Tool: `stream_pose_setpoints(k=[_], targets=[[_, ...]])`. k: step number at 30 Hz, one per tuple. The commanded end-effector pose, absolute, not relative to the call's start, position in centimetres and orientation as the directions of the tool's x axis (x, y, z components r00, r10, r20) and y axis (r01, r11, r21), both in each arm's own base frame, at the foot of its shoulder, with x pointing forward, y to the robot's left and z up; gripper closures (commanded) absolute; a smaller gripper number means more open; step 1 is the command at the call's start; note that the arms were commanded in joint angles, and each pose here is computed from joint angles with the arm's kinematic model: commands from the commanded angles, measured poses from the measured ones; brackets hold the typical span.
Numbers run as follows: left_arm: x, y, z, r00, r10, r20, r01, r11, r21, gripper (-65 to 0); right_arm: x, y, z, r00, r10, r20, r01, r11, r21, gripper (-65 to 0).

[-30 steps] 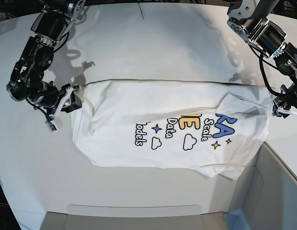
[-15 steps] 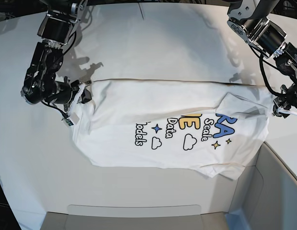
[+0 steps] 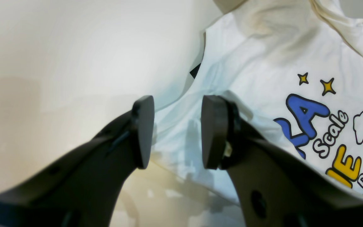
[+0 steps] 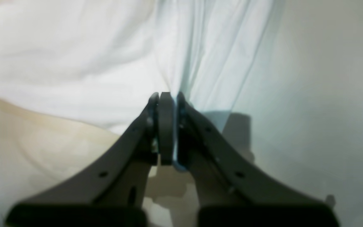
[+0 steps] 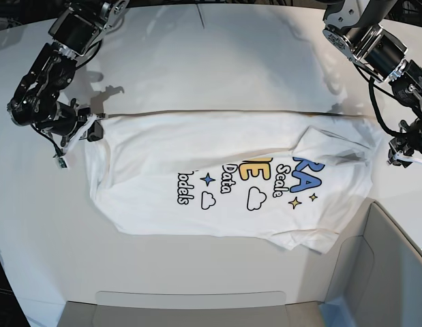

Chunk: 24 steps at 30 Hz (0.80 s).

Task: Layout the t-shirt on the table in an organized manner, then fold the t-shirt properly
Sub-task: 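Release the folded edge and reposition both grippers at the fold corners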

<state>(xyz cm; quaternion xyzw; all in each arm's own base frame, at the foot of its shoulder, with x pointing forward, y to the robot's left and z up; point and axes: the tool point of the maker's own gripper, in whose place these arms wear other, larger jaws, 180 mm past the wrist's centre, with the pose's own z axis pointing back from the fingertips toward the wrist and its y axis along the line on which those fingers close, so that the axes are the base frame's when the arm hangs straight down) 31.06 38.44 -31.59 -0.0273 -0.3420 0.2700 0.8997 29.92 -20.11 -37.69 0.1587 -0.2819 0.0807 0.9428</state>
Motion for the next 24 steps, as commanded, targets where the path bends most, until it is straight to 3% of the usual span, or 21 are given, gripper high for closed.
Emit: stream_pose_setpoints(k=[1,5,9,12,16,24], targets=[[32.0,39.1,-29.8,0.59,0.487,0.644,-0.454,0.86,-0.233,-25.9,30.9,-20.1,-36.5,0.798,0.073,0.599,-0.265,0.934,0.239,0.0],[32.0,39.1,-29.8,0.59,0.487,0.644,-0.454,0.86,-0.233,-25.9,31.1,-20.0,-36.3,0.794,0.072,0.604,-0.268,0.933,0.241,-0.7],[32.0,39.1,-29.8,0.59,0.487,0.644,-0.454,0.86,-0.233,-25.9,32.1,-21.8,-34.9,0.773,0.072,0.631,-0.252,0.947,0.2,-17.4],[31.9,39.1,-29.9,0.591,0.487,0.643,-0.455,0.86,-0.233,-25.9,31.3,-24.4,-34.8,0.763,-0.048,0.645,-0.145,0.959,0.242,-24.5],[31.9,39.1,-29.9,0.591,0.487,0.643,-0.455,0.86,-0.233,-25.9,29.8,-26.5,-36.0,0.73,-0.245,0.638,-0.026,0.923,0.384,-24.4],[32.0,39.1,-29.8,0.589,0.487,0.645,-0.454,0.86,-0.234,-25.9,28.0,-24.6,-41.0,0.809,-0.326,0.49,0.007,0.838,0.545,-24.4]])
